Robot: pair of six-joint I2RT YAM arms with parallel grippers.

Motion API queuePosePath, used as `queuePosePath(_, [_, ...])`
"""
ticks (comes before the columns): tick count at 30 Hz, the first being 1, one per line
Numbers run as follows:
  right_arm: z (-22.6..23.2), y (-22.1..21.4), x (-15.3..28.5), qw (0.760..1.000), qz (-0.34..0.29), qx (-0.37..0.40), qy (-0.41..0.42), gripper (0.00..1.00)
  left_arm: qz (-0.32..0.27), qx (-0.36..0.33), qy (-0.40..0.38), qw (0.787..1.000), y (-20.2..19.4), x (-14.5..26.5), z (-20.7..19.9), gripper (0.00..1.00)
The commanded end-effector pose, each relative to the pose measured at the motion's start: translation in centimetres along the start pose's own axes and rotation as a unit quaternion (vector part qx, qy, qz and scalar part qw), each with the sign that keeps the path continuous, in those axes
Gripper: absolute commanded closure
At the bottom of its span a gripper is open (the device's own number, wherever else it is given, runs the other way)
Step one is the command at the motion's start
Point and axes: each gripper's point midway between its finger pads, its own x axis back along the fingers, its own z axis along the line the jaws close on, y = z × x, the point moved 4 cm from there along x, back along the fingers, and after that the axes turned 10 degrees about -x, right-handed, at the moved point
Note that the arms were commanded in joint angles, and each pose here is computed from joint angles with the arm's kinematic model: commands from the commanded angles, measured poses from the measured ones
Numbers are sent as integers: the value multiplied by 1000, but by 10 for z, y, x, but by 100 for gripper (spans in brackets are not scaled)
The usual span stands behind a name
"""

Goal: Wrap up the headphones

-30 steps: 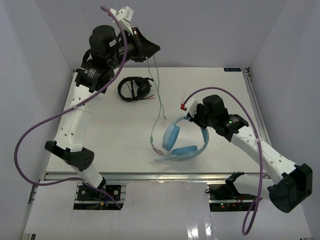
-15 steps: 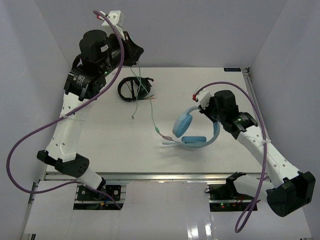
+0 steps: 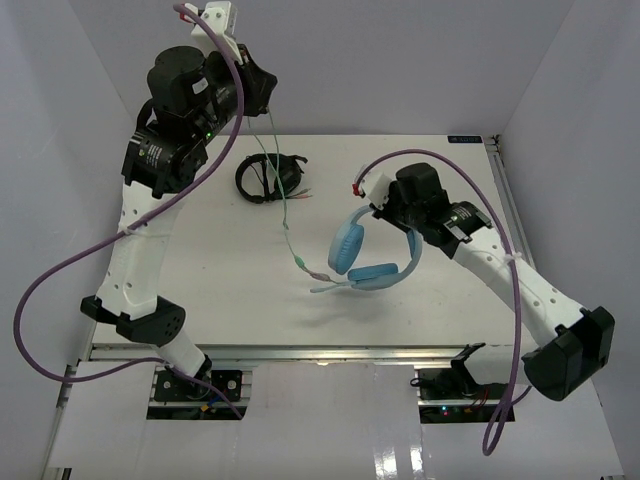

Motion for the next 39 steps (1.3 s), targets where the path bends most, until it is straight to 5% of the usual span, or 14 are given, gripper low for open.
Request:
queuePosePath(1, [-26, 15, -7, 996, 7, -17, -89, 92, -50, -5, 9, 999, 34, 32, 3, 100])
queuePosePath(7, [-30, 13, -17, 993, 29, -6, -113, 92, -84, -14, 23, 996, 56, 64, 7, 100])
queuePosePath(16, [-47, 26, -37, 978, 43, -15, -202, 92, -97, 26, -68, 993, 66, 86, -20, 100])
queuePosePath(25, [-81, 39, -48, 952, -6, -202, -232, 92, -69, 57, -116, 989, 47, 150, -32, 100])
queuePosePath(32, [-118, 52, -44, 903, -53, -372, -206, 92, -22, 96, -209, 973, 16, 169, -58, 100])
queuePosePath(39, [-139, 46, -49, 863, -79, -482, -131, 92, 42, 134, -370, 918, -8, 172, -96, 100])
